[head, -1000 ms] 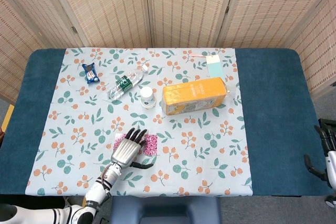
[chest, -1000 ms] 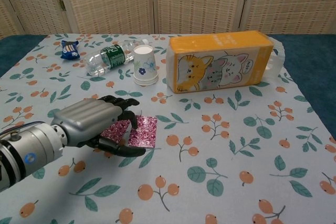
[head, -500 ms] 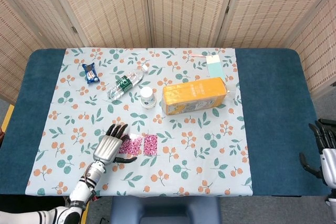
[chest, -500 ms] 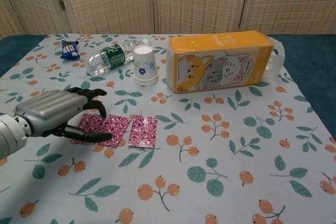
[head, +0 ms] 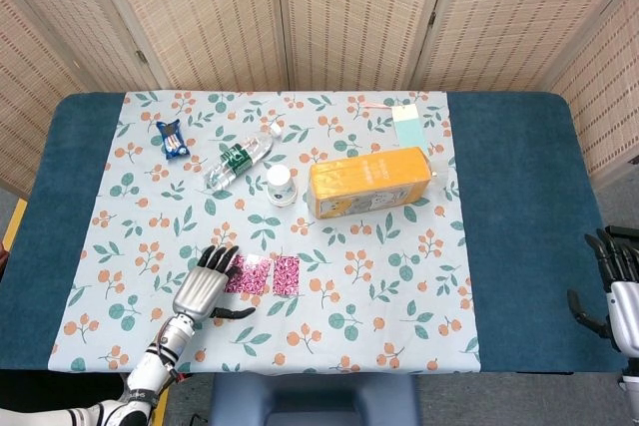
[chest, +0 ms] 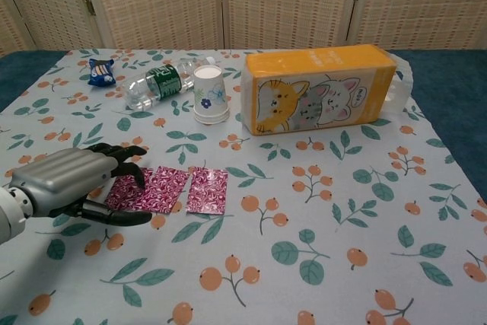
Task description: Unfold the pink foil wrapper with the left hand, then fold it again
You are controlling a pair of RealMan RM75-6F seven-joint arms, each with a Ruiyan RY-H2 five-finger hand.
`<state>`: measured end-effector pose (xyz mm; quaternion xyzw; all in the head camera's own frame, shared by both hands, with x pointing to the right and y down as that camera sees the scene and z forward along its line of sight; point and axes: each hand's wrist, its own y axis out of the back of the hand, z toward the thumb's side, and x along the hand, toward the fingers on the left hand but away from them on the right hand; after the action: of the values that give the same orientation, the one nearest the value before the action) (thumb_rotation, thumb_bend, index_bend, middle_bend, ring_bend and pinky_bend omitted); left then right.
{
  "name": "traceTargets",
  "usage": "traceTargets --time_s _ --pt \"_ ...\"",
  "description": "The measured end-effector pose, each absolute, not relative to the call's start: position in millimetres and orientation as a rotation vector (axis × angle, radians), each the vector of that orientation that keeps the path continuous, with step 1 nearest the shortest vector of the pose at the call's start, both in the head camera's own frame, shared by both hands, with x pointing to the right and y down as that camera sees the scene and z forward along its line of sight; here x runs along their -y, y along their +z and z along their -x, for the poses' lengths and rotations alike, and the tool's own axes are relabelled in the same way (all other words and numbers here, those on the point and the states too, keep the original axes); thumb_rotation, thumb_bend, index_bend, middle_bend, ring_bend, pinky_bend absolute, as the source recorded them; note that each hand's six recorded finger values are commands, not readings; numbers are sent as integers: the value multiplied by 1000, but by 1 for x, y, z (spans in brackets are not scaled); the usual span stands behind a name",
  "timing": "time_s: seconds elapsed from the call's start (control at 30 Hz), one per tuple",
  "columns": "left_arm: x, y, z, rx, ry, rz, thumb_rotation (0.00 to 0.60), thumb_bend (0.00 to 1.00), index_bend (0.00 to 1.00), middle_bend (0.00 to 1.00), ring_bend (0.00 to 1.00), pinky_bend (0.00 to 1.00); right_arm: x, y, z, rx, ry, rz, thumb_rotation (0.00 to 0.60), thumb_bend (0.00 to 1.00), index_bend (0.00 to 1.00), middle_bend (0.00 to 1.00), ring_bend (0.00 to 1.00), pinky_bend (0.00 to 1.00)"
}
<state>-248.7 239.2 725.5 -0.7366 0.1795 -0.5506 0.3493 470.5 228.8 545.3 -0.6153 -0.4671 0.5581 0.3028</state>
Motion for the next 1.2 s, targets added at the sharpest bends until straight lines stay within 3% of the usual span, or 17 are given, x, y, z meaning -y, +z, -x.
traceTargets --time_s 0.77,0.87,1.0,1.2 --pt "-237 723 240 -467 -1402 1910 127 121 275 0 0 0 -230 543 -472 1241 1483 1623 600 447 0 50 0 0" --pt "-231 720 245 -493 -1409 1898 200 121 232 0 0 0 -230 543 -472 1241 1483 1621 600 447 0 50 0 0" --pt "-223 716 253 -510 -1420 1882 361 121 204 0 0 0 -229 542 -471 1237 1480 1624 600 447 0 50 0 0" --pt "-216 716 262 -509 -1461 1899 459 127 209 0 0 0 -230 543 -471 1237 1480 1626 600 447 0 50 0 0"
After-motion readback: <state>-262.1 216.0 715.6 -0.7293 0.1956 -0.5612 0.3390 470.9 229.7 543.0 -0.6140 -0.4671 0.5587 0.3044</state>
